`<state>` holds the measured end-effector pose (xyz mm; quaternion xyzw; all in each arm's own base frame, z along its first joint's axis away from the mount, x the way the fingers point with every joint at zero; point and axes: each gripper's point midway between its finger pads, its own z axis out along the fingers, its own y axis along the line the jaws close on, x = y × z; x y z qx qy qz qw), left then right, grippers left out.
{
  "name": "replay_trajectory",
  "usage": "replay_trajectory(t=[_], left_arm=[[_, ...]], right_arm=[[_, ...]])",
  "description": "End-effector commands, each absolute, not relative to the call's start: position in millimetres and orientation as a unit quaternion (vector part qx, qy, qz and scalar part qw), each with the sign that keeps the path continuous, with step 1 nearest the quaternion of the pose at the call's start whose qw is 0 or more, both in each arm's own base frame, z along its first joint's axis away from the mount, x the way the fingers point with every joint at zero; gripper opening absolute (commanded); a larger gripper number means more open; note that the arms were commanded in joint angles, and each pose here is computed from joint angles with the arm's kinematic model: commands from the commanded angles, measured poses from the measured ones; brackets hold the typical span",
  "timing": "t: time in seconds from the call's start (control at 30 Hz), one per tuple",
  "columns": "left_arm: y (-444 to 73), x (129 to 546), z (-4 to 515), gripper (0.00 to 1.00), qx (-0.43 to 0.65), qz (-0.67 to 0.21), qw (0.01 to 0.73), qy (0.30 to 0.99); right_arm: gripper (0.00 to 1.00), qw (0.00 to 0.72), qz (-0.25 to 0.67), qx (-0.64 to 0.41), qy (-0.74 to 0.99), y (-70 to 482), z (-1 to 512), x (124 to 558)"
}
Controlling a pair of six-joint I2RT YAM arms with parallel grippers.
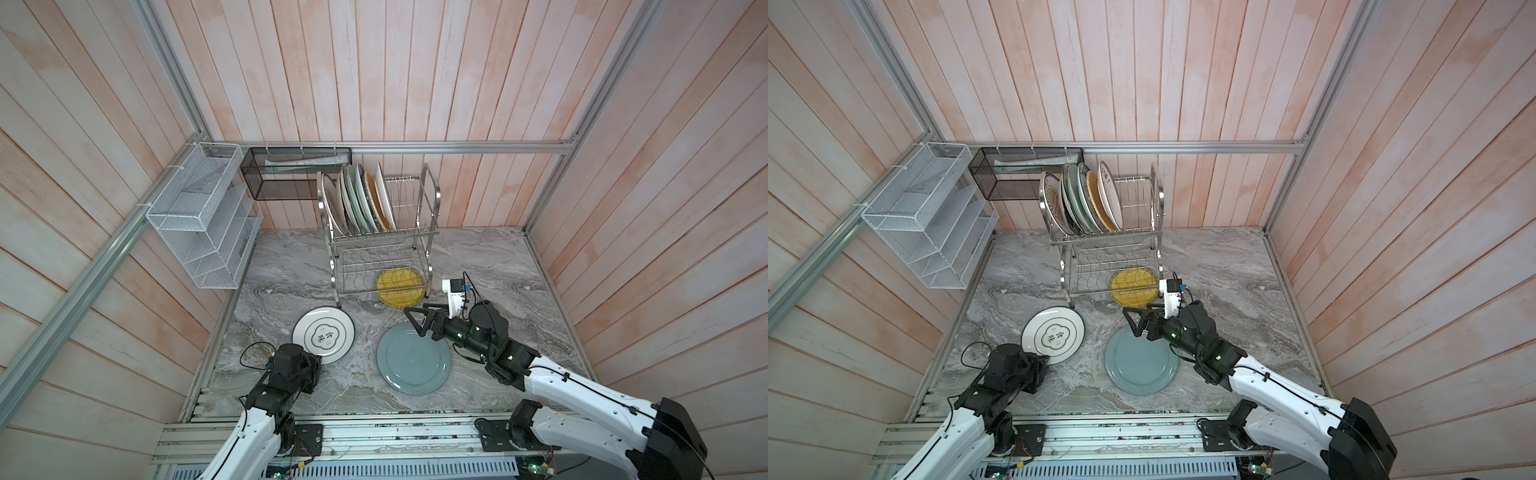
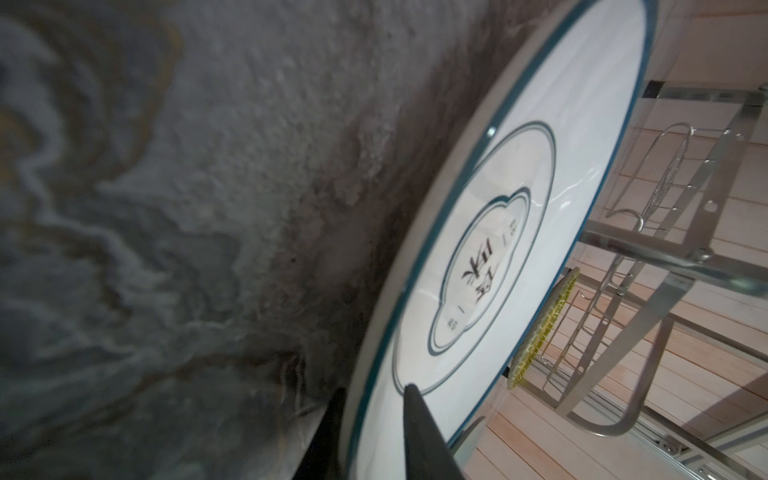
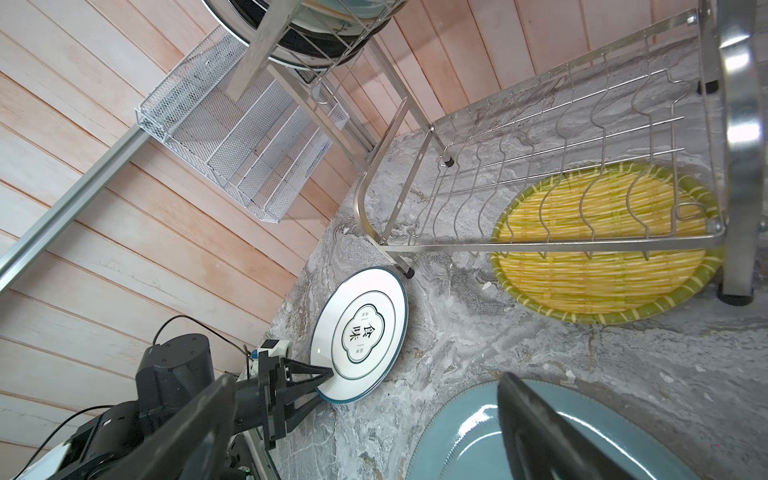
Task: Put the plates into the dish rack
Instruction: 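Lower the left gripper to the white teal-rimmed plate rim while the right gripper hovers, then close the left gripper on the plate rim and tilt it up toward the right gripper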
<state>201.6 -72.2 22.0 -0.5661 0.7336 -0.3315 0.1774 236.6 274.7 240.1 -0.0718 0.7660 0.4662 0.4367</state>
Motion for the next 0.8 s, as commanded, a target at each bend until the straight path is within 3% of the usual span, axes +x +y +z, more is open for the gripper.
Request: replay_trajectory(t=[0.0, 0.2, 0.6, 0.77], left_arm=[[-58.9, 160.6, -26.9, 0.15, -0.599, -0.255, 0.125, 0.749], [-58.7, 161.1, -19.9, 0.0, -0.588, -0.252, 0.129, 0.758], [-43.2, 151.5, 51.7, 0.0, -0.562, -0.254, 0.19, 0.764], [-41.4, 158.1, 99.6, 0.0, -0.525, -0.261, 0.227, 0.778]], right_arm=[[0.98, 0.446, 0.461, -0.06, 0.765, 267.6, 241.6, 238.7], [0.98, 0.451, 0.453, -0.065, 0.766, 265.8, 242.3, 238.8], [0.98, 0.487, 0.407, -0.095, 0.767, 257.1, 249.2, 243.1], [0.98, 0.536, 0.396, -0.136, 0.733, 257.0, 259.1, 241.7]])
